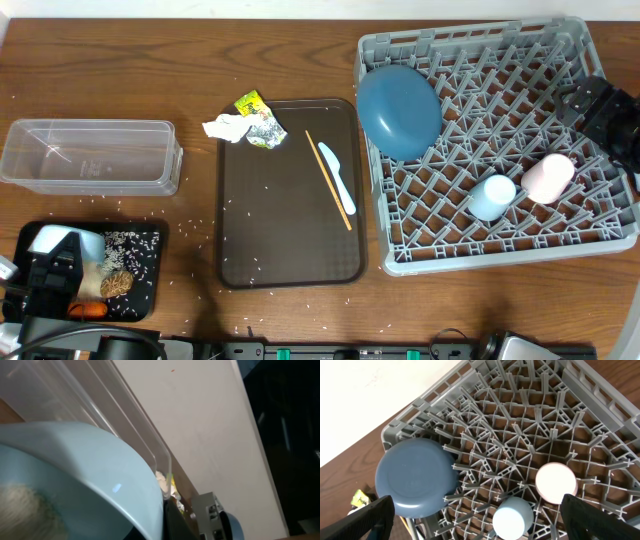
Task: Sort waste into correct bins and load items into the dishwasher rack
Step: 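Shake the tilted light-blue bowl over the black tray to empty remaining rice, then carry the light-blue bowl right over the brown tray toward the rack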
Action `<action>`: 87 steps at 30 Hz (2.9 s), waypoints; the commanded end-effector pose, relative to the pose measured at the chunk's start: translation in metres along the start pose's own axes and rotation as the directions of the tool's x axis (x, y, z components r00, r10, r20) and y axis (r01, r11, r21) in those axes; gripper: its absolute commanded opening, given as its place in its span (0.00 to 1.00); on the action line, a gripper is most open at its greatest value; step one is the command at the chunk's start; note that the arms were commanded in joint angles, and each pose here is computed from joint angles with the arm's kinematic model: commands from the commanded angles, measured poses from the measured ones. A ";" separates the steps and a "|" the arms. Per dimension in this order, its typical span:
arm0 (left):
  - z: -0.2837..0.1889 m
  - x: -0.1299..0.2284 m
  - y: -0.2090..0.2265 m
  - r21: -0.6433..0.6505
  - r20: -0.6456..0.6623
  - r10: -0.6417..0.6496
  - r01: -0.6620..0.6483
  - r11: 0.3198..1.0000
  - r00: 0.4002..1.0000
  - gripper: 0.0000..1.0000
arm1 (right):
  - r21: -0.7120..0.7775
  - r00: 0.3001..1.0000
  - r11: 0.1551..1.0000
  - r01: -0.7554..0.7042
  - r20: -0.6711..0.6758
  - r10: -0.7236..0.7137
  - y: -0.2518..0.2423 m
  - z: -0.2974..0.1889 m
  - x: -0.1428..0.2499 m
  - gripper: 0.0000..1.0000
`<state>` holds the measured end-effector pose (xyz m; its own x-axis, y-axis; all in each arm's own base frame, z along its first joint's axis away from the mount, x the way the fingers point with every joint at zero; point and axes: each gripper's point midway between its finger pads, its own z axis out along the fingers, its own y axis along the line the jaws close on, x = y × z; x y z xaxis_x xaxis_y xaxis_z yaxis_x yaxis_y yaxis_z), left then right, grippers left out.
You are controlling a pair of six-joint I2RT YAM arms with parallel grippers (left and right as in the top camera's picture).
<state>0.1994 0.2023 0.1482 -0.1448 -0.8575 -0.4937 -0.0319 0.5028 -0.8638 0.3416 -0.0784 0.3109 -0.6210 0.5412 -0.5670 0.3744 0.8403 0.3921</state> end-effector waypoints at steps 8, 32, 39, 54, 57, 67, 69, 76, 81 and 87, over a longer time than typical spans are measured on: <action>0.000 0.006 -0.006 0.045 0.014 0.028 -0.029 0.999 1.000 0.06 | -0.005 1.000 1.000 -0.013 0.006 0.013 0.000 -0.002 -0.001 0.99; 0.017 0.027 -0.006 0.049 -0.074 0.074 -0.071 0.996 0.995 0.06 | -0.001 1.000 1.000 -0.015 -0.004 0.015 -0.001 -0.002 0.001 0.99; 0.022 0.030 0.000 0.016 -0.106 0.070 -0.068 0.998 0.992 0.06 | -0.004 1.000 1.000 -0.013 0.003 0.013 0.000 -0.002 -0.001 0.99; 0.027 0.024 -0.012 0.095 -0.095 0.049 -0.040 0.995 0.994 0.06 | -0.003 1.000 1.000 -0.013 0.002 0.013 0.000 -0.002 0.000 0.99; 0.027 0.023 -0.015 0.112 -0.092 0.031 -0.021 0.994 0.995 0.06 | -0.002 1.000 1.000 -0.015 -0.003 0.015 -0.001 -0.002 0.001 0.99; 0.032 0.030 -0.008 0.057 -0.131 -0.036 0.044 0.997 0.991 0.06 | -0.004 1.000 1.000 -0.013 0.004 0.013 0.000 -0.002 -0.001 0.99; 0.035 0.030 -0.021 0.109 -0.140 -0.058 0.074 0.991 0.988 0.06 | -0.013 1.000 1.000 -0.013 0.008 0.013 0.001 -0.002 -0.002 0.99; 0.057 0.035 -0.071 0.201 -0.236 0.063 -0.015 0.979 0.970 0.06 | -0.020 1.000 1.000 -0.016 0.004 0.016 0.002 -0.002 -0.001 0.99; 0.092 0.058 -0.140 0.382 -0.366 0.255 -0.106 0.918 0.895 0.06 | -0.020 1.000 1.000 -0.015 0.003 0.015 0.002 -0.002 -0.001 0.99; 0.123 0.135 -0.241 0.671 -0.491 0.497 -0.052 0.739 0.715 0.06 | -0.018 1.000 1.000 -0.017 -0.002 0.017 0.002 -0.002 0.000 0.99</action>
<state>0.3149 -0.0044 0.2641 -0.4429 -0.3089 -0.8417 0.6692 0.5109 -0.5396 0.3420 -0.0761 0.3113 -0.6237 0.5418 -0.5635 0.3662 0.8394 0.4017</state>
